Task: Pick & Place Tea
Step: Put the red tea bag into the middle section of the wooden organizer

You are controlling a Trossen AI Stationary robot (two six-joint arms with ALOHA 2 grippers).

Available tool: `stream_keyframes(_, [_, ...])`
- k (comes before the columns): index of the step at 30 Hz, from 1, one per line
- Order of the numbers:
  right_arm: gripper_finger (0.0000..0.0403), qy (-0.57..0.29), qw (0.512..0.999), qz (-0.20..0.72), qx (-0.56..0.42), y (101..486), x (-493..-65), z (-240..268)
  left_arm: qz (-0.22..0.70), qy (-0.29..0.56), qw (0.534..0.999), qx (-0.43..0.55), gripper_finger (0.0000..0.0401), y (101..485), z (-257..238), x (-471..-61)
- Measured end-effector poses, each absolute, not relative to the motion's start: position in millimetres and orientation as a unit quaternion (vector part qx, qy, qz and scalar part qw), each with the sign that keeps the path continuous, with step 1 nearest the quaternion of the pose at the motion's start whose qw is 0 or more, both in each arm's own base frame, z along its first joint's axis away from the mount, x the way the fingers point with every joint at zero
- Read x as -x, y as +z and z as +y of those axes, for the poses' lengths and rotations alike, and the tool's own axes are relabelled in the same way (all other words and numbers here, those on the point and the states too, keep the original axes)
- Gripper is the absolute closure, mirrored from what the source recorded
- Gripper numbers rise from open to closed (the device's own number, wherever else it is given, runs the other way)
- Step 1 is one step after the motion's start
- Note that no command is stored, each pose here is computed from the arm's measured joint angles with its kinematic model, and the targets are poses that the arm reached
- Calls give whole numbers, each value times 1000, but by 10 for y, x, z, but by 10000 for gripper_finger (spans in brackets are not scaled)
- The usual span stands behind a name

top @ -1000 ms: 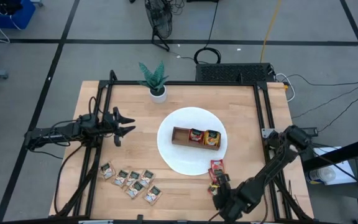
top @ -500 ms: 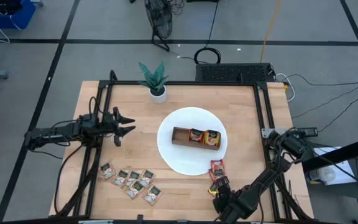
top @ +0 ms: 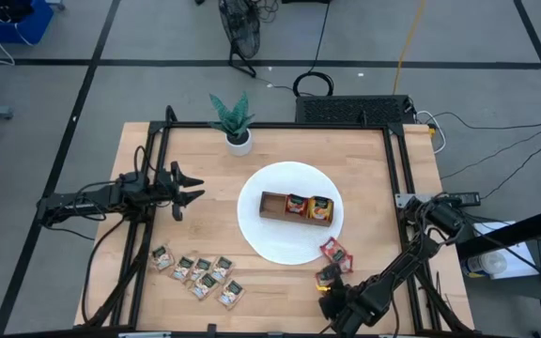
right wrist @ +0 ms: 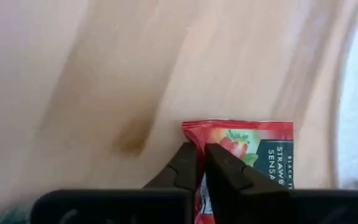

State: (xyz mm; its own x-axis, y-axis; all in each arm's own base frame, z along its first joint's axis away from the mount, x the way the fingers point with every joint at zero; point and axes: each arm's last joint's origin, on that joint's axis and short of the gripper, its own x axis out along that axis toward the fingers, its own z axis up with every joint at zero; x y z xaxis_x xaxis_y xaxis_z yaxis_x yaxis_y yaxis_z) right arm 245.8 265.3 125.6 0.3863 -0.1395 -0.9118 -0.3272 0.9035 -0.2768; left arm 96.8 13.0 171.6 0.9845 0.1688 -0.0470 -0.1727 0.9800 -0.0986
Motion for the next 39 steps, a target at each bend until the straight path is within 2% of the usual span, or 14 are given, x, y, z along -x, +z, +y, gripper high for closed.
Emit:
stream_keyframes(4, [397, 15, 833, 497, 243, 1316, -2518, 2627, 19, 86, 995, 51, 244, 1717, 130, -968])
stream_keyframes(9, [400, -65, 876, 393, 271, 1685, -2670, 2565, 19, 86, 995, 51, 244, 1717, 130, -968])
stream_keyframes(15, [401, -196, 872, 310, 324, 1931, -2878, 2261, 19, 86, 995, 51, 244, 1716, 130, -968])
stream_keyframes(18, [402, -240, 853, 316, 339, 1939, -3039, 2026, 19, 86, 995, 51, 244, 1716, 130, -968])
stream_keyframes(22, [402, -267, 844, 354, 303, 1892, -3284, 1628, 19, 86, 995, 51, 244, 1717, 130, -968])
stream_keyframes(29, [402, -313, 834, 378, 251, 1593, -3418, 1046, 19, 86, 995, 51, 244, 1717, 130, -968])
stream_keyframes(34, [402, -304, 850, 376, 207, 1404, -3398, 884, 19, 86, 995, 51, 244, 1716, 130, -968])
stream_keyframes(39, [391, -298, 855, 368, 213, 1312, -3351, 864, 19, 86, 995, 51, 244, 1717, 130, -968])
